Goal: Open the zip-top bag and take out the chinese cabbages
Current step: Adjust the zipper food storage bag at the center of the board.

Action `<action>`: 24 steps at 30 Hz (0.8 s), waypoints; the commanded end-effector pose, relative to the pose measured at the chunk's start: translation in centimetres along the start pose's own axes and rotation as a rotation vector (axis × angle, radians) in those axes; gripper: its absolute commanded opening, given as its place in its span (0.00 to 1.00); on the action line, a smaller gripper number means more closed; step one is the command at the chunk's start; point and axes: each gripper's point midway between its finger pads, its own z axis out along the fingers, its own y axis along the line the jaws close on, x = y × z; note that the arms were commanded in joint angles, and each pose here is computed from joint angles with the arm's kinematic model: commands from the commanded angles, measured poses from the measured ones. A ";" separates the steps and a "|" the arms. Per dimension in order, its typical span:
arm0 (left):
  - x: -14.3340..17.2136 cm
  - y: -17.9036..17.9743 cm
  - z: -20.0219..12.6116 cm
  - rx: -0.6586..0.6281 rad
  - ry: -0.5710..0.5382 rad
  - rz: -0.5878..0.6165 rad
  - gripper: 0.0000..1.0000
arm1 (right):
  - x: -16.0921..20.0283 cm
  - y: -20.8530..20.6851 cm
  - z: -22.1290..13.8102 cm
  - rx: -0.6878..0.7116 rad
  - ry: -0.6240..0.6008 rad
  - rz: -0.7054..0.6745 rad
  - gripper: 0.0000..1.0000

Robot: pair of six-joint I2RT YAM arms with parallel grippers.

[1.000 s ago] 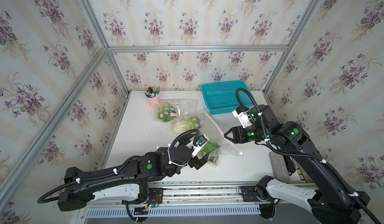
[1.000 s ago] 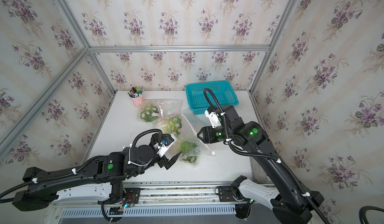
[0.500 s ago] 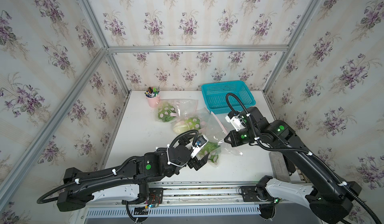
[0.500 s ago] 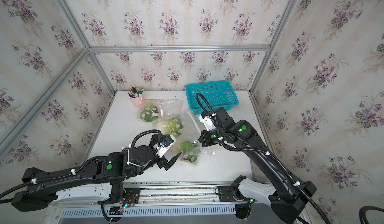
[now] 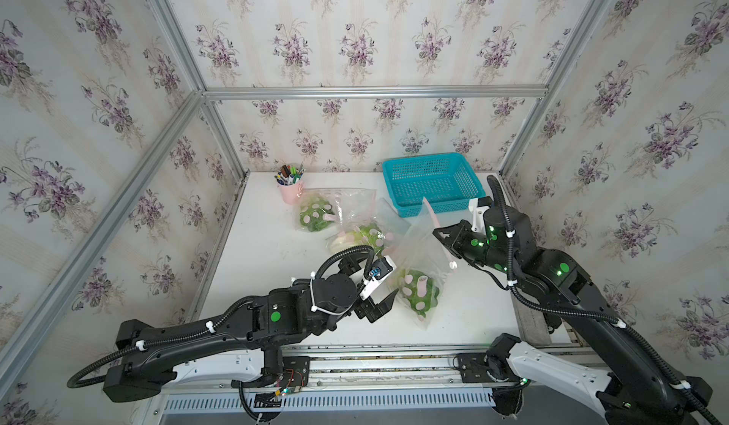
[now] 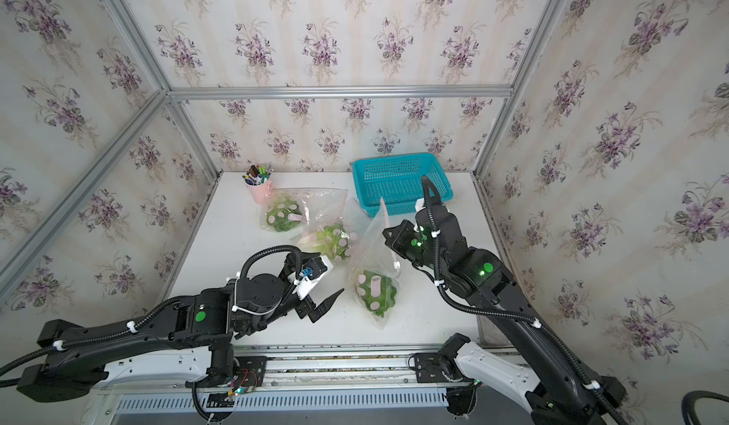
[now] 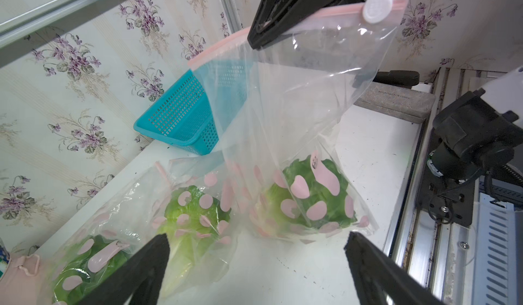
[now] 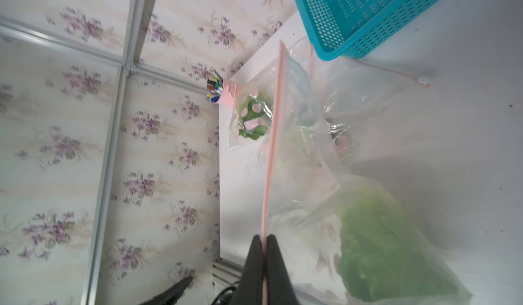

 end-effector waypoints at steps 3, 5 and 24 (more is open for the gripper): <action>-2.2 -0.2 0.1 0.006 -0.063 -0.009 0.99 | -2.4 2.3 -0.4 -0.042 -0.228 0.197 0.00; -3.0 -1.3 0.4 0.034 -0.084 0.003 0.99 | -2.2 3.2 0.0 -0.035 -0.245 0.187 0.00; -8.3 -1.7 2.7 -0.160 -0.243 -0.260 0.87 | -5.5 5.0 0.2 0.014 -0.451 0.151 0.00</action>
